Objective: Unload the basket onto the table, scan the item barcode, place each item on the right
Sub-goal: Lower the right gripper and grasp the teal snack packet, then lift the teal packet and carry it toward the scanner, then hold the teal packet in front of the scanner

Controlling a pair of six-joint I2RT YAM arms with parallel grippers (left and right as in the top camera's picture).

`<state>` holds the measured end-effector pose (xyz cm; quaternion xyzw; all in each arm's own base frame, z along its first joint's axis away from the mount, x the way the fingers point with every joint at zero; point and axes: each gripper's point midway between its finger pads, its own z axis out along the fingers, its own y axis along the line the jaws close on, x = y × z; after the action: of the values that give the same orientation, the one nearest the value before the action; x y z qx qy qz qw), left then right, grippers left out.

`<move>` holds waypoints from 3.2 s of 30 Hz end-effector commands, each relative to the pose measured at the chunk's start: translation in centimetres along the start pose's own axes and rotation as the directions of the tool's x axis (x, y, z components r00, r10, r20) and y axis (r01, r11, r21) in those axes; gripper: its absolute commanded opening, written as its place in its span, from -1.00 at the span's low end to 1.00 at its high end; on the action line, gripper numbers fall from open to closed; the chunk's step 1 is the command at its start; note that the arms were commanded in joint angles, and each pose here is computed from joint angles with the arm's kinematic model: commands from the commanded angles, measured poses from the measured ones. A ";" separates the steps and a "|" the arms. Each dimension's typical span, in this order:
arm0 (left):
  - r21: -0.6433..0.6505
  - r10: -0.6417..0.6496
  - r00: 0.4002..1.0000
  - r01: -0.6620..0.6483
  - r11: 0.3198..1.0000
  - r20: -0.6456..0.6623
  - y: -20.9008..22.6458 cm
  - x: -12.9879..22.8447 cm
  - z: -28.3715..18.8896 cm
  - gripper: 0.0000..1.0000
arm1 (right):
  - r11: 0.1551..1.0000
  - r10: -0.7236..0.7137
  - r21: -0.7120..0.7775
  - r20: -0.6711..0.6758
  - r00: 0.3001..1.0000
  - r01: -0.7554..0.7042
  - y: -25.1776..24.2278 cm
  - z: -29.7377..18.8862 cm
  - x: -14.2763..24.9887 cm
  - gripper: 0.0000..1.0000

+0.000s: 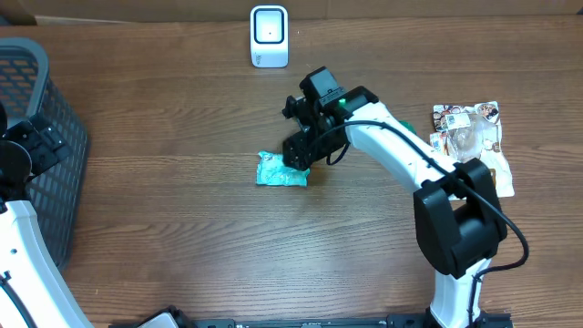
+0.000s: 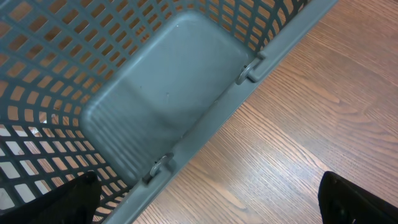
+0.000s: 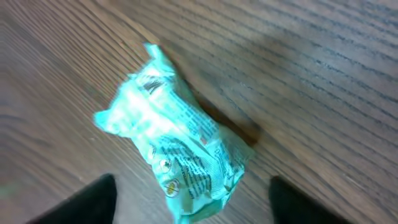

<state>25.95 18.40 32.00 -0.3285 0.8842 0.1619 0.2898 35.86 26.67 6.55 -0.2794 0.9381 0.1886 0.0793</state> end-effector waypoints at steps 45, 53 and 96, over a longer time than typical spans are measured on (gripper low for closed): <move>-0.013 0.011 1.000 -0.011 1.000 0.008 0.3 -0.3 -0.1 0.99 | 0.716 0.378 -0.664 0.108 0.920 -0.216 1.1 -1.8 -0.4 -0.92; -0.013 0.011 1.000 -0.011 1.000 0.008 0.3 -0.3 -0.1 0.99 | 0.748 0.328 -0.664 0.349 0.878 -0.015 2.1 -14.1 -3.5 -0.92; -0.013 0.011 1.000 -0.011 1.000 0.008 0.3 -0.3 -0.1 0.99 | 0.579 -0.351 0.667 0.722 0.596 -0.468 -3.6 -31.7 -17.0 -0.92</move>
<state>25.96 18.40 32.01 -0.3285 0.8842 0.1619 0.2900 48.82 21.69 40.00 -0.0562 0.8004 0.0194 0.5966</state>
